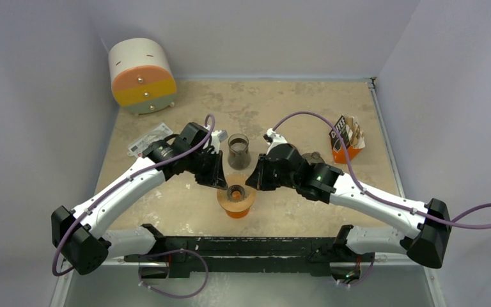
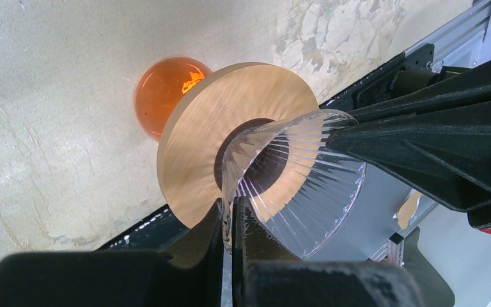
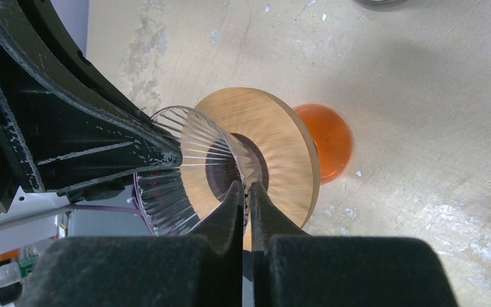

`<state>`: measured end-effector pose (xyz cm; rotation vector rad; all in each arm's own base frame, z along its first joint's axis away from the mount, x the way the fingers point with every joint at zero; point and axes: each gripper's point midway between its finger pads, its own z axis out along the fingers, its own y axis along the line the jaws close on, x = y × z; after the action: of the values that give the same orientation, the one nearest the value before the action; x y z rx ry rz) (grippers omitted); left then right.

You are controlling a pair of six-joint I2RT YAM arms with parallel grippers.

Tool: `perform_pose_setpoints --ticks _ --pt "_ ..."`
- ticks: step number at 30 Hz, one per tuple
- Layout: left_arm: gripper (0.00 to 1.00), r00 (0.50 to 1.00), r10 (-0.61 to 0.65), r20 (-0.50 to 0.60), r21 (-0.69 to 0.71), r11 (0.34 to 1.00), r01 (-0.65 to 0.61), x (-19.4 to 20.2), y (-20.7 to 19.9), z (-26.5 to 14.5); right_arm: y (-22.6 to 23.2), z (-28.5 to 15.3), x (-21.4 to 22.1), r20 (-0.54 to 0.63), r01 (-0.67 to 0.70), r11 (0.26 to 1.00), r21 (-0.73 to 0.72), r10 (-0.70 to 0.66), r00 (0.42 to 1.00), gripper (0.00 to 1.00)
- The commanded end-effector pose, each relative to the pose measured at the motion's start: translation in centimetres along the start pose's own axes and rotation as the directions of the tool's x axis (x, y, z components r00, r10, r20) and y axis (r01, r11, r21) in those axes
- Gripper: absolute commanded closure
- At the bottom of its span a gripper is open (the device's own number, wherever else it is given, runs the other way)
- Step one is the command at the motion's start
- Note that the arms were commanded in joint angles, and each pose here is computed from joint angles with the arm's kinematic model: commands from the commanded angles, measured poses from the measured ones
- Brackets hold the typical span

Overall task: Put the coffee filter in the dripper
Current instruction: Place the coffee dripper in the dripper holder.

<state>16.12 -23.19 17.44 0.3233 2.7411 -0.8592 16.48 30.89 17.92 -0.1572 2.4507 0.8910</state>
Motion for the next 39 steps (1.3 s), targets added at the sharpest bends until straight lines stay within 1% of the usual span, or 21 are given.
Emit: perform_pose_setpoints --ticks 1,10,16,27,32,37,39 --pt "1.00 0.986 -0.002 -0.168 -0.103 0.995 -0.015 4.0 2.8 2.8 -7.4 1.3 7.3 -0.238 0.068 0.966 0.251 -0.006 0.971 1.00" --pt "1.00 0.985 -0.003 -0.171 -0.108 0.994 -0.016 4.1 2.9 2.8 -7.2 1.3 7.1 -0.236 0.070 0.967 0.245 -0.011 0.972 1.00" --pt "1.00 0.990 0.006 -0.139 -0.094 0.995 -0.019 2.9 1.8 1.8 -5.5 0.7 5.7 -0.208 0.063 0.974 0.218 -0.017 0.978 1.00" --pt "1.00 0.991 0.032 -0.130 -0.095 0.994 -0.044 1.8 0.7 0.3 -2.9 -0.3 3.8 -0.189 0.051 0.983 0.179 -0.017 0.982 1.00" --pt "1.00 0.991 0.040 -0.126 -0.095 0.994 -0.052 1.3 0.3 -0.2 -2.2 -0.7 3.5 -0.196 0.046 0.985 0.164 -0.013 0.981 0.93" --pt "0.96 0.990 0.045 -0.131 -0.097 0.994 -0.058 1.1 0.2 -0.3 -2.0 -1.0 3.3 -0.189 0.042 0.985 0.165 -0.010 0.982 0.91" --pt "0.95 0.990 0.047 -0.134 -0.097 0.993 -0.060 1.1 0.2 -0.3 -1.9 -1.1 3.2 -0.188 0.040 0.985 0.166 -0.008 0.982 0.88"
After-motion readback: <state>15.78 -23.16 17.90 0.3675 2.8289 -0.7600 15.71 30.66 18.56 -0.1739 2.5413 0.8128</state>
